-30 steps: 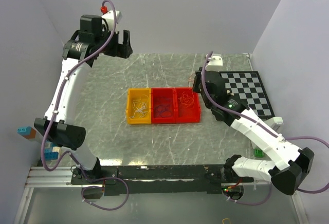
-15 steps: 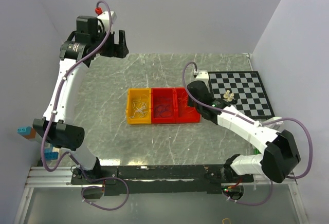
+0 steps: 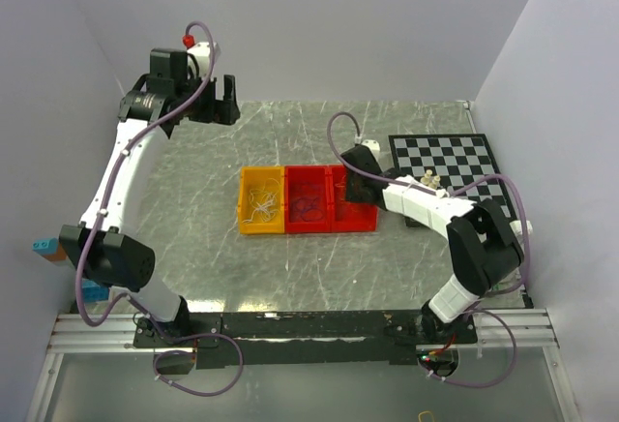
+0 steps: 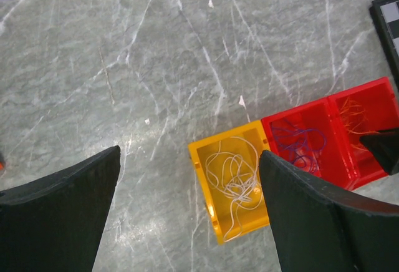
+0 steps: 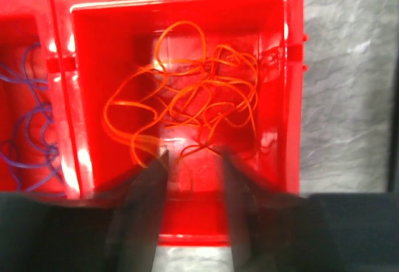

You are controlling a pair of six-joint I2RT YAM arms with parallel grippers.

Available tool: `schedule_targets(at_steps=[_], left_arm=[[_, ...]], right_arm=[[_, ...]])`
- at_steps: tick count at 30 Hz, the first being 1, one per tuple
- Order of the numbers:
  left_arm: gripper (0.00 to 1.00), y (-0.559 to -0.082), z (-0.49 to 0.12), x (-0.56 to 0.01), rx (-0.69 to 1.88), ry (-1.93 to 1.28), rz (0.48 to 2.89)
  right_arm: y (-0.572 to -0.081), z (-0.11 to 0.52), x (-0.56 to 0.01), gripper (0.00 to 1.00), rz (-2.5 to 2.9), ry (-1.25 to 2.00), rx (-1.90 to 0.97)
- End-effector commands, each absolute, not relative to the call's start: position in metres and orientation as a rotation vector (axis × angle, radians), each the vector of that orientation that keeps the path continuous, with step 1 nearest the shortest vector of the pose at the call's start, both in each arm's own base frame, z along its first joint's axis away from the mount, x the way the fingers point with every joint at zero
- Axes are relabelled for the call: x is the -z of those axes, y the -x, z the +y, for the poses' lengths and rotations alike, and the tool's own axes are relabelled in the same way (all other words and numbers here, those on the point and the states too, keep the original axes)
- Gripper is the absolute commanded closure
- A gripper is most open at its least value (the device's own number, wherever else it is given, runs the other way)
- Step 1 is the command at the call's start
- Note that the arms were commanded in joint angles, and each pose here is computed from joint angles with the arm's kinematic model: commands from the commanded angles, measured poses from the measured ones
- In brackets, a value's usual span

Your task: Untangle the cables

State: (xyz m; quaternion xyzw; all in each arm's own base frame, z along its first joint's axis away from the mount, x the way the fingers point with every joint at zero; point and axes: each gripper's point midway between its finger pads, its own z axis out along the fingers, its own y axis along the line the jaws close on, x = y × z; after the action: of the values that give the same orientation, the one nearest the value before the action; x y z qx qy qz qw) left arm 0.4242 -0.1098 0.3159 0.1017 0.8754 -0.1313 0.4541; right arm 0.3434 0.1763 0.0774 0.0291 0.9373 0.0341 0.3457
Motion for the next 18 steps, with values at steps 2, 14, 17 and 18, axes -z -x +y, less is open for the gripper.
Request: schedule_targets(at_steps=[2,14,17,18], left_arm=[[0.03,-0.422,-0.097,-0.335,0.262,-0.223,2.049],[0.03,-0.422,-0.087,-0.316,0.209,-0.181,2.079],[0.03,-0.422,-0.084,-0.31,0.188,-0.181,2.092],[0.03,-0.423,-0.082,-0.307,0.178,-0.177,2.1]], right_arm=[[-0.349,0.189,-0.121,0.27,2.357,-0.085,-0.233],[-0.315,0.18,-0.219,0.0,2.199,0.011,-0.376],[-0.302,0.172,-0.232,0.0,2.173,0.032,-0.388],[-0.298,0.17,-0.233,0.0,2.17,0.04,-0.4]])
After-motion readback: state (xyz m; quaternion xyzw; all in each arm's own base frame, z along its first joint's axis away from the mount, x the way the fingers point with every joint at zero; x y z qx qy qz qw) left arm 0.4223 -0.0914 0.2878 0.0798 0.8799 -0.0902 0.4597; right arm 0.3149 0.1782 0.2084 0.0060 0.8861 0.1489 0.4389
